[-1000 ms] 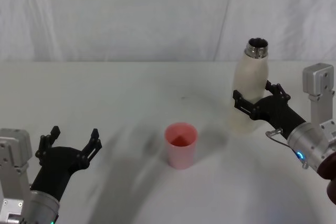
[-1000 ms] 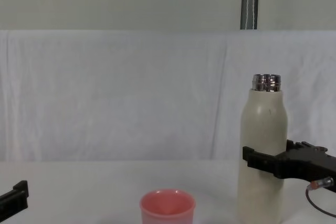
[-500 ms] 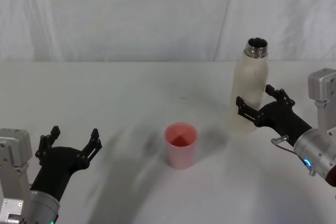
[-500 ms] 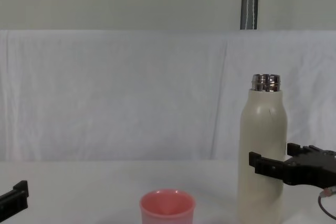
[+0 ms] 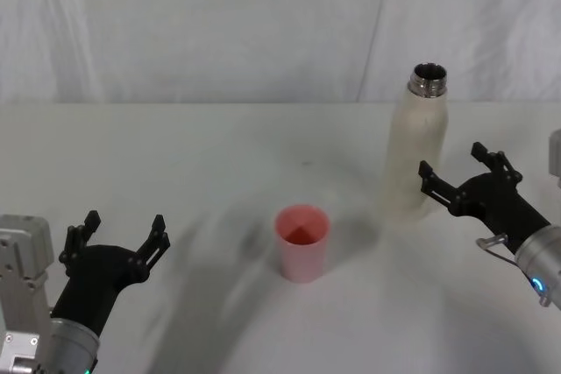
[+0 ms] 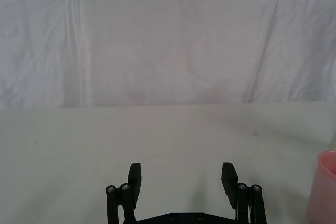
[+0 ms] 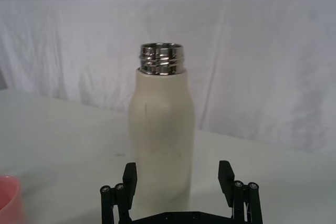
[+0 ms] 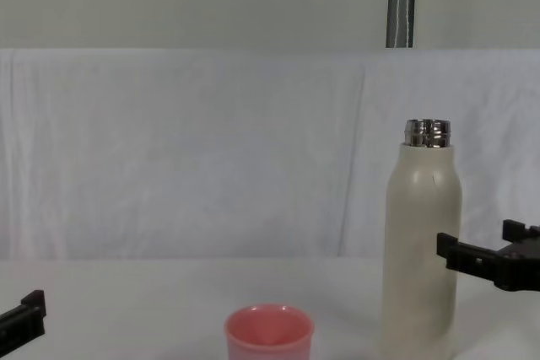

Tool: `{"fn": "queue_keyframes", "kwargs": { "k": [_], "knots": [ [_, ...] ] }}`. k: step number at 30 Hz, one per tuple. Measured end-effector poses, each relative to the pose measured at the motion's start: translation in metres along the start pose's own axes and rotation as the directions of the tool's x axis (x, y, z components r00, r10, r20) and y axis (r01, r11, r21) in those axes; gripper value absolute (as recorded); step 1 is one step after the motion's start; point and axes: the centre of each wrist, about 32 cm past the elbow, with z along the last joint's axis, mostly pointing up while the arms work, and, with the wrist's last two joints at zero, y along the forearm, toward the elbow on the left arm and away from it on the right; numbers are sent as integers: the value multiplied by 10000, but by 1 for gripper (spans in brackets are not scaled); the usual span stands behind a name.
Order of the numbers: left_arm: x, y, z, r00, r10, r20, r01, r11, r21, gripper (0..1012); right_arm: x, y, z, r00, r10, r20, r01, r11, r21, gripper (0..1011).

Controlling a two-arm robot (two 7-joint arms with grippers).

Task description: Grasp the thermos with one hand and pour water into the cup lid.

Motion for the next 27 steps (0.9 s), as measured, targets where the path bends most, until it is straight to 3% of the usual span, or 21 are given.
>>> {"fn": "queue_keyframes", "kwargs": {
  "k": [13, 27],
  "knots": [
    [0, 0, 0, 10000, 0, 0, 0, 10000, 1, 1001, -180, -249, -78, 9971, -757, -82, 760, 9960, 466, 1000],
    [0, 0, 0, 10000, 0, 0, 0, 10000, 0, 1001, -328, -346, -180, 9947, -992, 252, 977, 9937, 551, 1000]
  ]
}}
